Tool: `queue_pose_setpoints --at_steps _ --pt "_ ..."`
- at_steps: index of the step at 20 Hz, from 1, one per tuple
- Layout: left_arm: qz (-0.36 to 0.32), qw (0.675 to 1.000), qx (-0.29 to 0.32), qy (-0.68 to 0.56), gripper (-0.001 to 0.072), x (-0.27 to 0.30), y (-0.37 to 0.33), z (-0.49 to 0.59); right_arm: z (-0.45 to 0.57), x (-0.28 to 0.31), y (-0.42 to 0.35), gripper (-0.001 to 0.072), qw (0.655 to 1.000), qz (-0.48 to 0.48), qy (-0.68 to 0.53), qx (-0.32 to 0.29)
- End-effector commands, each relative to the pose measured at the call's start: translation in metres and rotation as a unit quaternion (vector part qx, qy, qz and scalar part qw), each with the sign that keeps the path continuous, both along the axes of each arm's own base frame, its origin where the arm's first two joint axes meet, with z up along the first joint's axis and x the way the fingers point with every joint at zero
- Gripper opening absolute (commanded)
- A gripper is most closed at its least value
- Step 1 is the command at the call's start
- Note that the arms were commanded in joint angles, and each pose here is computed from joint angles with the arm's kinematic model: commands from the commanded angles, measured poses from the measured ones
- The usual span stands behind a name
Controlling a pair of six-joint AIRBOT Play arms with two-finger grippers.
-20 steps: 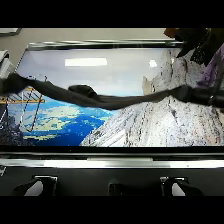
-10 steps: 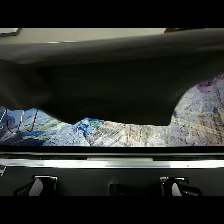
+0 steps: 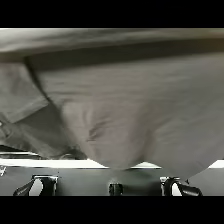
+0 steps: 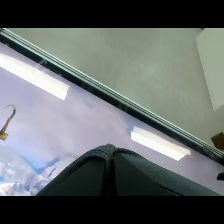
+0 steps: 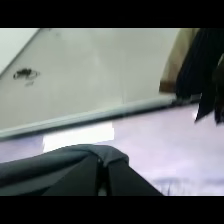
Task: Fold the clothes and pants, and hang the long-sleeved shirts on hangers.
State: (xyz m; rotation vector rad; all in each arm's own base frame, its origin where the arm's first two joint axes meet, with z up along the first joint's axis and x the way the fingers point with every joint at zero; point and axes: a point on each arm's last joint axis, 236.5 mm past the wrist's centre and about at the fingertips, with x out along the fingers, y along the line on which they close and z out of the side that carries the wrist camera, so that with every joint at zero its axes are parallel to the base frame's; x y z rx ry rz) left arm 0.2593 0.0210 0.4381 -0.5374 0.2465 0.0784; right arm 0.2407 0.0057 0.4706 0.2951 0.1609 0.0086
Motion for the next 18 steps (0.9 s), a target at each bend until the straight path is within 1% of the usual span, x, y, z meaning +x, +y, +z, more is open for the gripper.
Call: queue_pose_setpoints --at_steps 1,4,7,9,11,14,15,18 --pt "-0.066 0.996 -0.019 0.049 0.0019 0.06 0.01 -0.034 -0.085 0.07 -0.005 0.003 0.983 0.02 0.17 0.068" --pt "-0.122 0.981 -0.04 0.148 0.0019 0.142 0.023 -0.117 -0.183 0.142 -0.017 0.003 0.945 0.046 0.313 0.082" --pt "-0.143 0.95 -0.057 0.27 0.0019 0.225 0.022 -0.245 -0.284 0.198 -0.03 0.003 0.901 0.057 0.417 0.104" --pt "-0.153 0.933 -0.069 0.319 0.0019 0.267 0.01 -0.326 -0.343 0.232 -0.032 0.003 0.881 0.073 0.451 0.119" --pt "-0.152 0.923 -0.082 0.344 0.0019 0.303 -0.004 -0.4 -0.393 0.268 -0.029 0.003 0.878 0.083 0.455 0.121" --pt "-0.166 0.921 -0.057 0.349 0.0019 0.328 -0.017 -0.465 -0.447 0.307 -0.013 0.003 0.884 0.108 0.444 0.1" --pt "-0.174 0.92 -0.045 0.349 0.0019 0.331 -0.019 -0.475 -0.46 0.312 -0.005 0.003 0.883 0.116 0.445 0.092" --pt "-0.197 0.907 -0.036 0.369 0.0019 0.32 -0.025 -0.485 -0.477 0.312 0.008 0.003 0.875 0.124 0.462 0.072"
